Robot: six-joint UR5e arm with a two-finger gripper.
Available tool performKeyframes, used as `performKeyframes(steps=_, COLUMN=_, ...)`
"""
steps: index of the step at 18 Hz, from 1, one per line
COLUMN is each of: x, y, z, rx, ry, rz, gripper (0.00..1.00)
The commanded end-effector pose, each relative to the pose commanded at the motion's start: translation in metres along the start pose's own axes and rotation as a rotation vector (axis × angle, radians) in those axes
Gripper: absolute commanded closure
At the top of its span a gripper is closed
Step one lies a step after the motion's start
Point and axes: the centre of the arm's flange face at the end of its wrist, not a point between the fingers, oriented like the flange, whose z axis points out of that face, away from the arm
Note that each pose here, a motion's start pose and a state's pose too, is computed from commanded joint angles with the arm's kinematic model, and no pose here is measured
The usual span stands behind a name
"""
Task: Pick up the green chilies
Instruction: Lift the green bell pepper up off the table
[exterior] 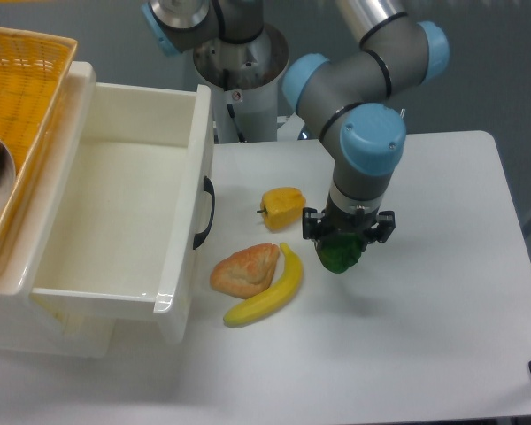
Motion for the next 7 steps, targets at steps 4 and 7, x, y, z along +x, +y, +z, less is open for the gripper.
performKeyframes(steps=4, x=0.022, y=-0.011, z=0.006, rx=-0.031, ry=-0.015, rz=0.066, gripper=0.36)
performKeyframes(steps=7, x=0.023, y=-0.010, z=0.009, rx=-0.046, ry=-0.022, rz=0.075, gripper=0.36)
